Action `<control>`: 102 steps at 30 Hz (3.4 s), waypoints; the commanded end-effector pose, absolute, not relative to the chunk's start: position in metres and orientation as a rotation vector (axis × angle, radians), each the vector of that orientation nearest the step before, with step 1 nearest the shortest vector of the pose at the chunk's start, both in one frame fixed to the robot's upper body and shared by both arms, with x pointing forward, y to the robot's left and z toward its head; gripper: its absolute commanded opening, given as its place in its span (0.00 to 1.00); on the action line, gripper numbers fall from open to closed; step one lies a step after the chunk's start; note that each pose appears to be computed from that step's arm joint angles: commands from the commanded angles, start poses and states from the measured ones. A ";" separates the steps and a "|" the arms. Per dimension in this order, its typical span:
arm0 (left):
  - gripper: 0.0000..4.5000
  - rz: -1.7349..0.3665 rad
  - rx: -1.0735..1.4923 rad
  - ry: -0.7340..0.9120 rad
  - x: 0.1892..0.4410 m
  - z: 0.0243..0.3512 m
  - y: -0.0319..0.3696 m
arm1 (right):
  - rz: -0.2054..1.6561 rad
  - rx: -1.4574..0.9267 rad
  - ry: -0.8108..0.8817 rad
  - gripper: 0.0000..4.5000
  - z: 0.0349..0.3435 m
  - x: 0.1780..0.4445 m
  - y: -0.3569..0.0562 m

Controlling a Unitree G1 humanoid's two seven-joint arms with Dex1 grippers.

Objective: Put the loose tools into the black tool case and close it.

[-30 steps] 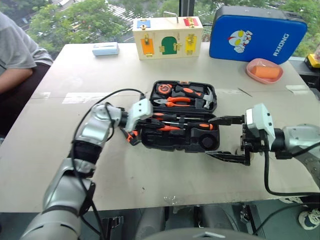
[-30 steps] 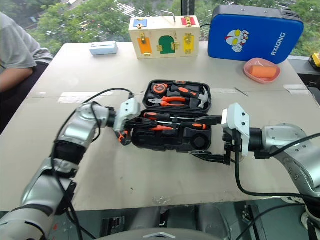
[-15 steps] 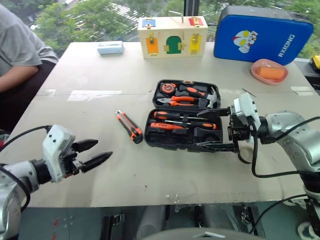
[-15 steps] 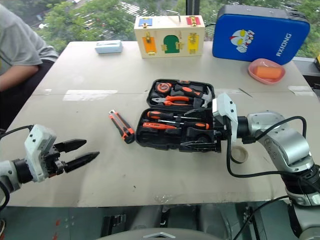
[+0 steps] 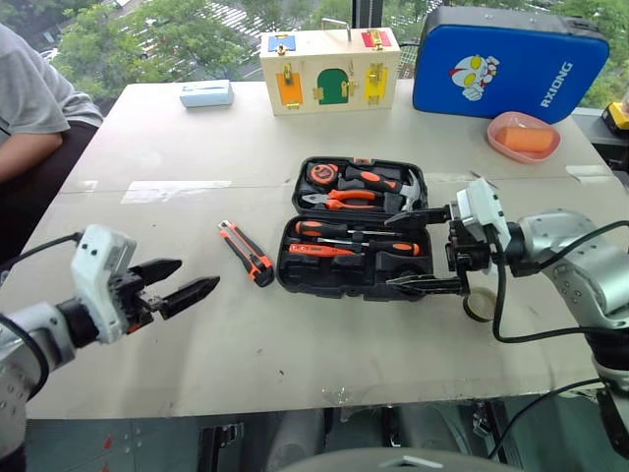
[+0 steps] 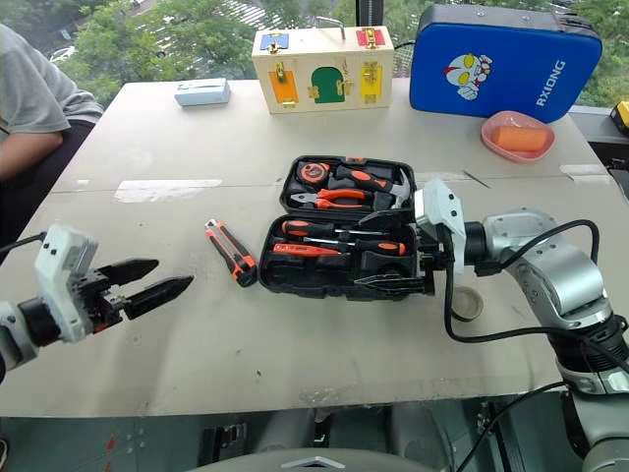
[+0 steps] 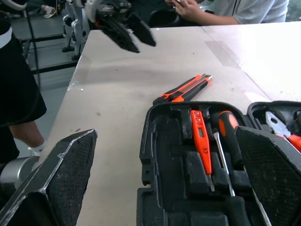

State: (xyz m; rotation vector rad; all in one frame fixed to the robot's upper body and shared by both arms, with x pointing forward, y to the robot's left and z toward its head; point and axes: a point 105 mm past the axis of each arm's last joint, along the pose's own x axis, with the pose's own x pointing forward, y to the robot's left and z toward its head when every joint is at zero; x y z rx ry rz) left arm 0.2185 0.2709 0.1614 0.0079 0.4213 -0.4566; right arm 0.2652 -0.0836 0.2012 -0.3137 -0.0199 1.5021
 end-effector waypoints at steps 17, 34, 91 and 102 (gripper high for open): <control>0.98 -0.084 -0.202 0.592 0.318 0.143 0.232 | 1.463 -0.361 -0.113 1.00 0.215 0.255 -0.082; 0.67 -0.085 -0.306 0.931 0.349 0.094 0.190 | 1.440 -0.332 -0.138 1.00 0.209 0.249 -0.076; 0.99 -0.316 0.068 1.078 0.309 0.131 0.256 | 1.405 -0.325 -0.118 1.00 0.213 0.249 -0.079; 0.40 -0.312 0.130 1.004 0.320 0.112 0.263 | 1.409 -0.325 -0.114 1.00 0.213 0.246 -0.079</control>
